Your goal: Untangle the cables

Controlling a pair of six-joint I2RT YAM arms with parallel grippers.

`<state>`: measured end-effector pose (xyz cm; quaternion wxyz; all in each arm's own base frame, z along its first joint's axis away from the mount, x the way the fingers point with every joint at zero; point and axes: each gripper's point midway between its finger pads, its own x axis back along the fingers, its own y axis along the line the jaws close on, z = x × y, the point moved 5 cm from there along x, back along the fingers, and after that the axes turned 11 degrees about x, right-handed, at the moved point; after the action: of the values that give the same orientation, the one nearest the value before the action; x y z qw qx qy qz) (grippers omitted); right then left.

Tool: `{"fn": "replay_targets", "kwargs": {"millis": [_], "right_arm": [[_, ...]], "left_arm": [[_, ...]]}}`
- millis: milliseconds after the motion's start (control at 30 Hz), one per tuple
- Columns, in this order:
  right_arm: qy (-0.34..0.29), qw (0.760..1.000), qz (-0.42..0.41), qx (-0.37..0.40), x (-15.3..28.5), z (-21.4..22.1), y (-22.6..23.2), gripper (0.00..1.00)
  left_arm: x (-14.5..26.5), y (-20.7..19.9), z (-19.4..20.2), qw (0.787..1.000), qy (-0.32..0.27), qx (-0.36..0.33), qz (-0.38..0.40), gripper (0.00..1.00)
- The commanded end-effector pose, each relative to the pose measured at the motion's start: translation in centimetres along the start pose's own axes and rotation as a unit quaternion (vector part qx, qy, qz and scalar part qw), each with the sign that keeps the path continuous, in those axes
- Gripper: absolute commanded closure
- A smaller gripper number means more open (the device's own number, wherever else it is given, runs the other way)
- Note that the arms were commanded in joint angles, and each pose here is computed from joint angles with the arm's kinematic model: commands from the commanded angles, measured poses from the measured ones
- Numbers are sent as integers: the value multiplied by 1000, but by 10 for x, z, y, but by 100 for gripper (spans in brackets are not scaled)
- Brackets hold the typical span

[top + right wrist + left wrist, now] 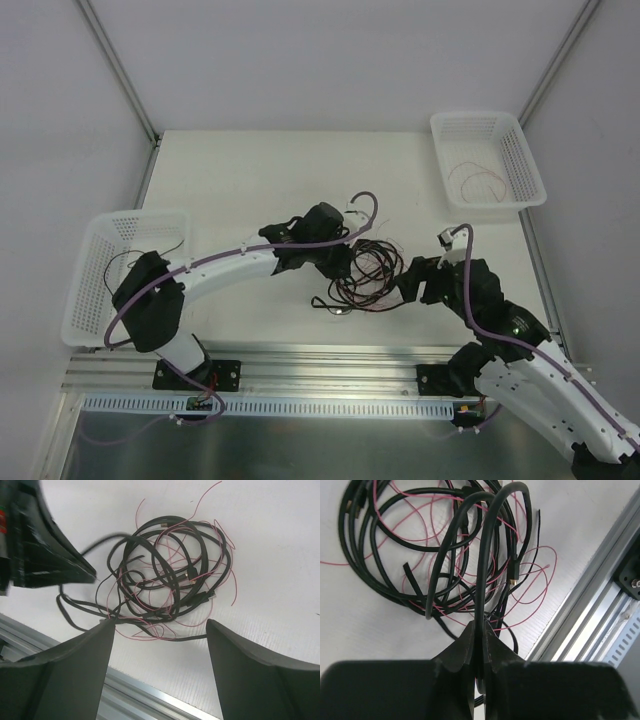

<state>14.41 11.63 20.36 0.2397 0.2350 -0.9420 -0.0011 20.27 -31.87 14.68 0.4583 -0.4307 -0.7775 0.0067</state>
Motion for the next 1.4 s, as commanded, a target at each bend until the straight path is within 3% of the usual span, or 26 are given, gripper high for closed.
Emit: {"fn": "replay_targets", "kwargs": {"millis": [0, 233, 400, 733, 1000, 1167, 1367], "right_arm": [[0, 999, 30, -26, -2, 9, -7, 22], [-10, 998, 28, -61, -15, 12, -3, 23], [-9, 997, 13, -73, -22, 11, 3, 24], [-46, 986, -117, -111, -47, -15, 44, 25], [-23, 977, -188, -96, -73, -27, 74, 26], [-3, 975, -204, -92, -70, -25, 93, 28], [-31, 973, -194, -120, -49, -20, 112, 33]], "left_arm": [[64, -27, -64, 989, -144, 15, -15, 100], [162, -29, -92, 943, -287, 135, -97, 100], [185, -36, -83, 936, -301, 166, -76, 100], [184, -44, -83, 940, -283, 184, -55, 100], [182, -43, -80, 941, -274, 192, -58, 100], [170, -29, -74, 935, -271, 209, -97, 100], [155, -23, -69, 934, -255, 224, -110, 100]]}}
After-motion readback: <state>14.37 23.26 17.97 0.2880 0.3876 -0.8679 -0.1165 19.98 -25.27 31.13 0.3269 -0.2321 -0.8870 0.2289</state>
